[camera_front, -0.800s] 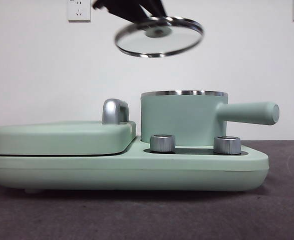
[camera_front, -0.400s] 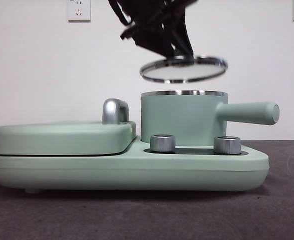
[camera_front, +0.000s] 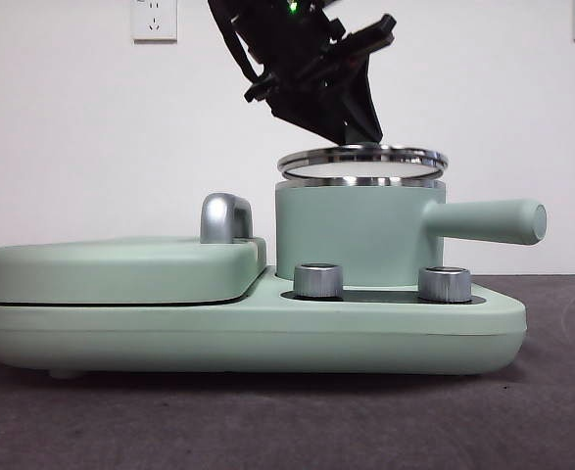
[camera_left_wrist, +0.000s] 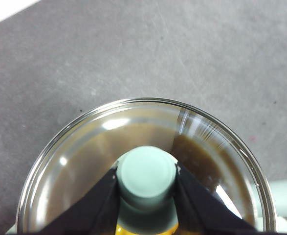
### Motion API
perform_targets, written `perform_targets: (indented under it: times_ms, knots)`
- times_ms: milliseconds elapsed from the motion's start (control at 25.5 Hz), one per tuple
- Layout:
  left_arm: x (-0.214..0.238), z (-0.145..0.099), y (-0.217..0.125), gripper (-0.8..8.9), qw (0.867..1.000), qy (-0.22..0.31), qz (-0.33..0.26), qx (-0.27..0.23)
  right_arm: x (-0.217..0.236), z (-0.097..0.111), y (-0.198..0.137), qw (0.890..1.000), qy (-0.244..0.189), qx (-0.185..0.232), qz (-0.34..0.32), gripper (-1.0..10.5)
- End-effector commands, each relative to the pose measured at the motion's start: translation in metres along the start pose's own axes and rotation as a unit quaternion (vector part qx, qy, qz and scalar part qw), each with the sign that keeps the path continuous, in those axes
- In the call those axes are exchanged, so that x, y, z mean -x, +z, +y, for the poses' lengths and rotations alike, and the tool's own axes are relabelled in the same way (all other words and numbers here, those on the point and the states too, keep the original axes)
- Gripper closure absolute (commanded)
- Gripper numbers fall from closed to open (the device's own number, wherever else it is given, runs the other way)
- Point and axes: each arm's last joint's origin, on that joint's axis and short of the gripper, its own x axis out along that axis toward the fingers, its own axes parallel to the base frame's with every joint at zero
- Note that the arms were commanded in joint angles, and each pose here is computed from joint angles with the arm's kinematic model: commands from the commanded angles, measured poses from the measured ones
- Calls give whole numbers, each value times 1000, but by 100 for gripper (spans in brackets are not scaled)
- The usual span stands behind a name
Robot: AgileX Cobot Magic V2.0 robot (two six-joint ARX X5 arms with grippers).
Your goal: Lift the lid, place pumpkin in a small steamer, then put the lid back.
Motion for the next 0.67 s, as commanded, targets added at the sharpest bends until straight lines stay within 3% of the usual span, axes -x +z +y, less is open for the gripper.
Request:
perform_targets:
  times_ms: [39,667]
  knots:
    - [-8,-2,5,798,1000,-4,-10,-19,2,1,3,1000,3,-6,-9,456]
    - [-13,-2,-6,793,998,-12,41,-52,2,1,4,1000,3,-16,-15,456]
